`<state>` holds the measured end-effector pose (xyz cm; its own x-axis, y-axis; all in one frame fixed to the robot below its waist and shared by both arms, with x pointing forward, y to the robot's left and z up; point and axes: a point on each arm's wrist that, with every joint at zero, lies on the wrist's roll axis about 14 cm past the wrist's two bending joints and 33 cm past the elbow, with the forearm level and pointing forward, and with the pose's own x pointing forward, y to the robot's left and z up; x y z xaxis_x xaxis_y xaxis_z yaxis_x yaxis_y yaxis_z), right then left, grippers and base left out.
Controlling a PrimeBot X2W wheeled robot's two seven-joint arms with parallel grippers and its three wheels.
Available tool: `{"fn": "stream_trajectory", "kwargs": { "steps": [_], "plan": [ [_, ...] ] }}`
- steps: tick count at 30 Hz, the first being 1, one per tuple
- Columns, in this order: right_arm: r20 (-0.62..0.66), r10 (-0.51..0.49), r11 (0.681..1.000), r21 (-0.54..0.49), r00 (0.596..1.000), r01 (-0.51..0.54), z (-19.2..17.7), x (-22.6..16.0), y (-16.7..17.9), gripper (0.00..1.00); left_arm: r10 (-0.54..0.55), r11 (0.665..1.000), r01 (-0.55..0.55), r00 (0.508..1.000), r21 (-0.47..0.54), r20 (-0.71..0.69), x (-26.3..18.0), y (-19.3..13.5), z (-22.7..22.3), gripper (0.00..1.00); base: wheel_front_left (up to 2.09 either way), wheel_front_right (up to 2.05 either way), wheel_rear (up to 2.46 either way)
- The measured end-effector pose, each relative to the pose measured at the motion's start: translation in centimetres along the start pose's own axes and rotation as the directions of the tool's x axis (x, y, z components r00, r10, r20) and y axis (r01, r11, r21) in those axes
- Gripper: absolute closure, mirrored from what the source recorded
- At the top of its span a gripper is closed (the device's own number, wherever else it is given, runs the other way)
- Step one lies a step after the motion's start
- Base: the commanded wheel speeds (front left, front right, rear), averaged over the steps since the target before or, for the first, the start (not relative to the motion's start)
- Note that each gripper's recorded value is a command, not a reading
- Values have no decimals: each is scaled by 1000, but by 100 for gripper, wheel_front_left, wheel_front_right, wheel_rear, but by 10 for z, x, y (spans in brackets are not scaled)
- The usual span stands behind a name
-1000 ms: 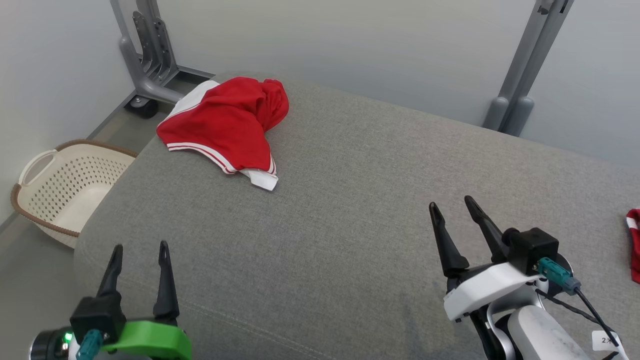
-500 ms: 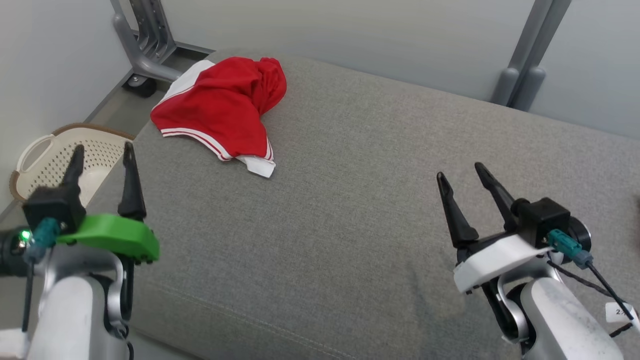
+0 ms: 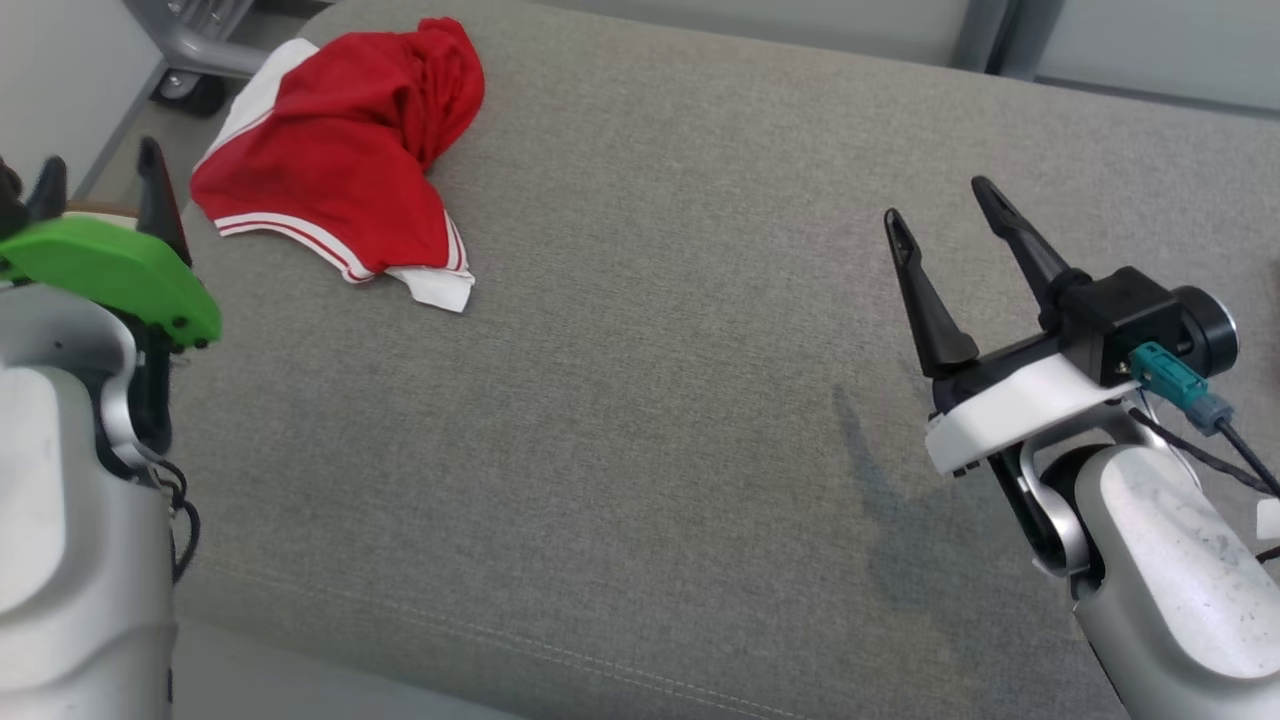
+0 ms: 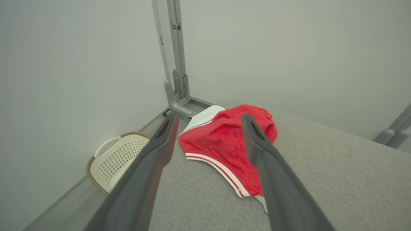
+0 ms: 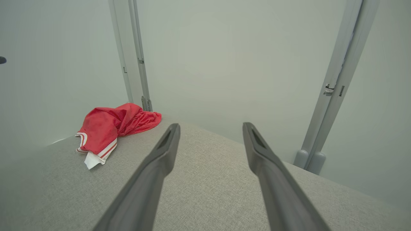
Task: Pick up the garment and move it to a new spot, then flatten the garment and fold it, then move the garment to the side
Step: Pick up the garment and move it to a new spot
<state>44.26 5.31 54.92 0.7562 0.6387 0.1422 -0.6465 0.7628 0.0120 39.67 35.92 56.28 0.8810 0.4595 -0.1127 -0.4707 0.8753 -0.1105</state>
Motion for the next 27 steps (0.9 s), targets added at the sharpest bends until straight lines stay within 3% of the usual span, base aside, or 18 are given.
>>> {"fn": "stream_trajectory", "kwargs": {
  "steps": [10,17,27],
  "plan": [
    [-3,-64,998,-23,998,64,-9,12,-46,0,-13,1000,16,990,21,-142,66,-27,-20,0,0,0,0],
    [-6,-100,994,-40,995,100,-17,16,-73,0,-35,999,29,978,-34,-204,102,-51,-38,0,0,0,0],
    [-86,-188,980,-79,978,182,-63,8,-122,0,-22,999,5,928,-48,-371,138,-72,-117,0,0,0,0]
  ]
}}
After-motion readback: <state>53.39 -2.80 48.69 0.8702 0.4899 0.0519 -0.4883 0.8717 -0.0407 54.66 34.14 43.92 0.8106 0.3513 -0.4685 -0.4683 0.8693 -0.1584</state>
